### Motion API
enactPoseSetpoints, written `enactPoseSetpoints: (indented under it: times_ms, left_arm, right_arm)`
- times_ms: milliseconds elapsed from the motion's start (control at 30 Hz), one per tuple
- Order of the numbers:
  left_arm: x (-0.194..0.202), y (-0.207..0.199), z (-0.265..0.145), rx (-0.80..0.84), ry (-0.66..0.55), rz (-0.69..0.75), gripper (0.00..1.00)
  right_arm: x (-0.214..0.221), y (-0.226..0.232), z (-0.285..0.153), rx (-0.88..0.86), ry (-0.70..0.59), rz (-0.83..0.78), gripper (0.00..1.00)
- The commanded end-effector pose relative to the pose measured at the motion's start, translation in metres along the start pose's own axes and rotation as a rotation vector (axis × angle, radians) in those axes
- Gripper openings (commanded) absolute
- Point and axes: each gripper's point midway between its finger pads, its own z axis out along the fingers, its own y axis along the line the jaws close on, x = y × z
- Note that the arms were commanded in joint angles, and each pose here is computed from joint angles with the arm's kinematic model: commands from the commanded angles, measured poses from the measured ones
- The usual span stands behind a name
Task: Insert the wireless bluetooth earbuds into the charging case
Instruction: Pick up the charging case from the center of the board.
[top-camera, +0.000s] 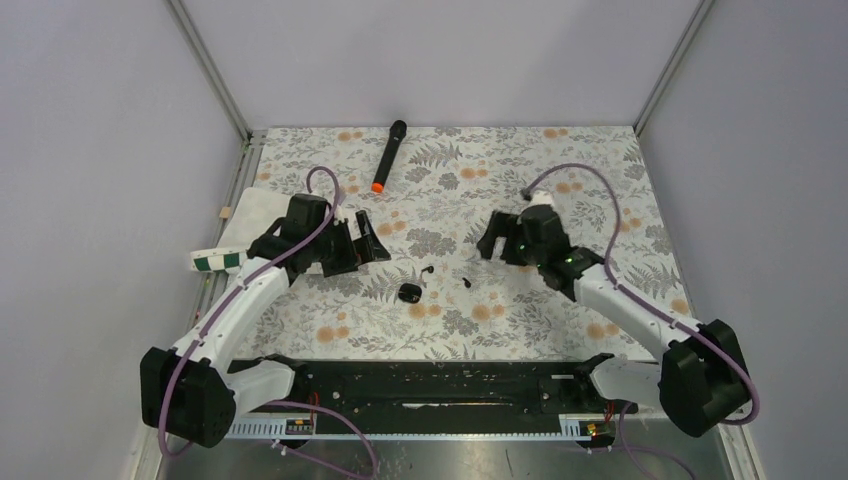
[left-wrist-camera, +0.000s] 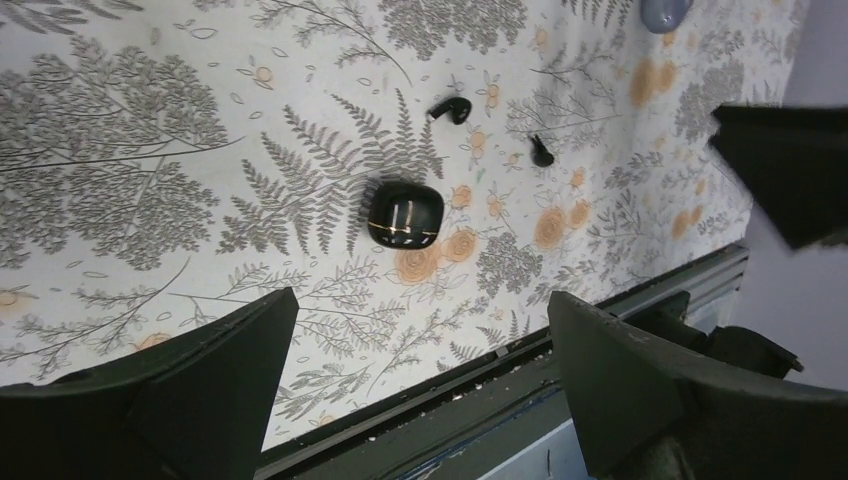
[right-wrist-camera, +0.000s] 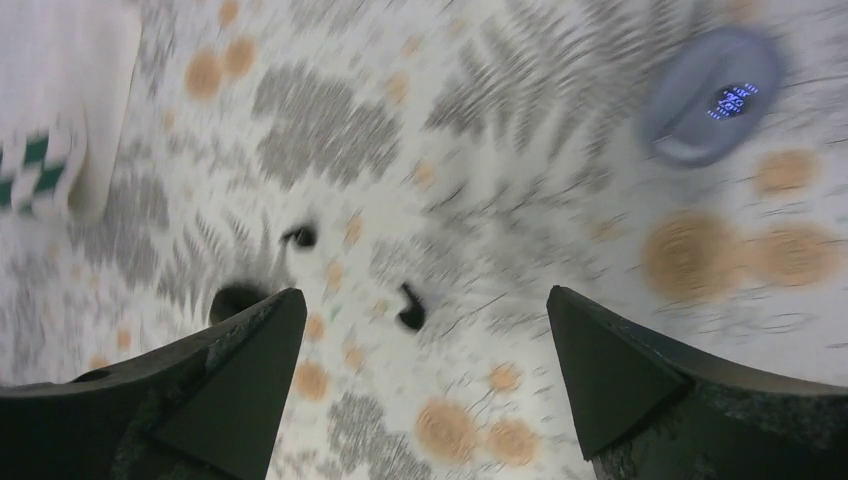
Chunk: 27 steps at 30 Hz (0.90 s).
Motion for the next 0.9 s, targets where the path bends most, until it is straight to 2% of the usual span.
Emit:
enactPoseSetpoints:
  times_ms: [0,167,300,433,533,700,867]
  left_arm:
    - [-0.016,0.013,-0.01,-0.086,-0.102,-0.01,0.99]
    - [-0.027,0.029,-0.024,-0.117,-0.166,-0.064,0.99]
    - [-0.027,0.037,-0.029,-0.122,-0.178,-0.099,0.99]
    - [-0.023,0.048,-0.028,-0.087,-0.169,-0.173,0.99]
    - [-0.019,0.051,-0.026,-0.033,-0.154,-0.215,0.99]
    - [-0.022,0.054,-0.031,-0.041,-0.166,-0.216,0.99]
    - [-0.025,0.055,-0.033,-0.049,-0.177,-0.226,0.99]
  right_arm:
    - [0.053,0.052,-0.002,-0.138,0.101,-0.188,1.0]
    - [0.107,0.122,-0.004,-0.364,0.231,-0.421,0.87]
    - [0.154,0.145,0.003,-0.435,0.378,-0.656,0.83]
    - [0.17,0.153,0.017,-0.435,0.417,-0.843,0.82]
    - [0.171,0.153,0.031,-0.402,0.428,-0.895,0.82]
    - [0.181,0.156,0.044,-0.415,0.482,-0.961,0.82]
    - [0.187,0.151,0.058,-0.383,0.498,-0.987,0.71]
